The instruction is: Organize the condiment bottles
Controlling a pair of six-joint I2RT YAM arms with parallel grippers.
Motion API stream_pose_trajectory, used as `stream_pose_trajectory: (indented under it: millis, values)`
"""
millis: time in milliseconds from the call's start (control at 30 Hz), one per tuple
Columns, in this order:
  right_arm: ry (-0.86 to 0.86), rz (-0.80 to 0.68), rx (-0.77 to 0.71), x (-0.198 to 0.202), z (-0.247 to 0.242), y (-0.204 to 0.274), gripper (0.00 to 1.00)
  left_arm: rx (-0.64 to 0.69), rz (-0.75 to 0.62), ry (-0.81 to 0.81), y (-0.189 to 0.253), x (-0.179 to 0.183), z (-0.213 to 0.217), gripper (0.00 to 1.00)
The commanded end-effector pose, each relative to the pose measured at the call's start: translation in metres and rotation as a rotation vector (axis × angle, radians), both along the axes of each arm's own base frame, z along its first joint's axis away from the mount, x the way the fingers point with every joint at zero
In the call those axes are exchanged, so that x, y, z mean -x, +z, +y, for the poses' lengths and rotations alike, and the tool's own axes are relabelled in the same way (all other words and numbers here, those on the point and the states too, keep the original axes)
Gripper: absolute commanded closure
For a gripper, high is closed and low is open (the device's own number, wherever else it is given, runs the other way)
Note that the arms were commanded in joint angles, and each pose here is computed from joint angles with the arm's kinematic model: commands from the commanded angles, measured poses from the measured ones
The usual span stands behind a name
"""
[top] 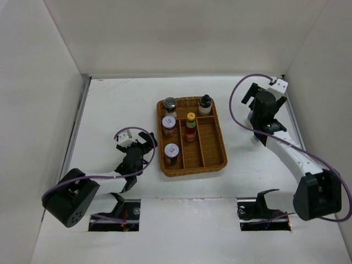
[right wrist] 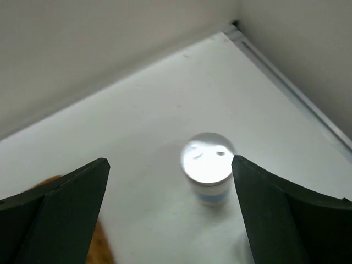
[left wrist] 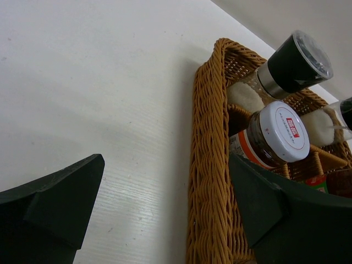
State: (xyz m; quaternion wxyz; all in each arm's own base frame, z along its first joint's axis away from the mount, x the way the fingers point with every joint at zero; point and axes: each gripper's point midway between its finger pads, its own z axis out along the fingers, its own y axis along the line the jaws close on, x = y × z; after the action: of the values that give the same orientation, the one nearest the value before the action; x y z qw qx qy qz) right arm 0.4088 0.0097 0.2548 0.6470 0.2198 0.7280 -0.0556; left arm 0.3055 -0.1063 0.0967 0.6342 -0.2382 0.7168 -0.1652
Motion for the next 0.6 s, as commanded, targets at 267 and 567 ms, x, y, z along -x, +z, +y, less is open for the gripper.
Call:
stream_pose_trajectory:
  millis: [267,567]
  values:
    - [-0.082,0.246,0.016,-0.029,-0.055,-0.059,0.00,0.043,-0.040,-0.033,0.015,-0.011,-0.015,0.00]
    - [-0.005,0.229,-0.037,-0.061,-0.047,-0.071,0.11,0.039,-0.030,-0.042,0.012,-0.013,-0.017,0.00]
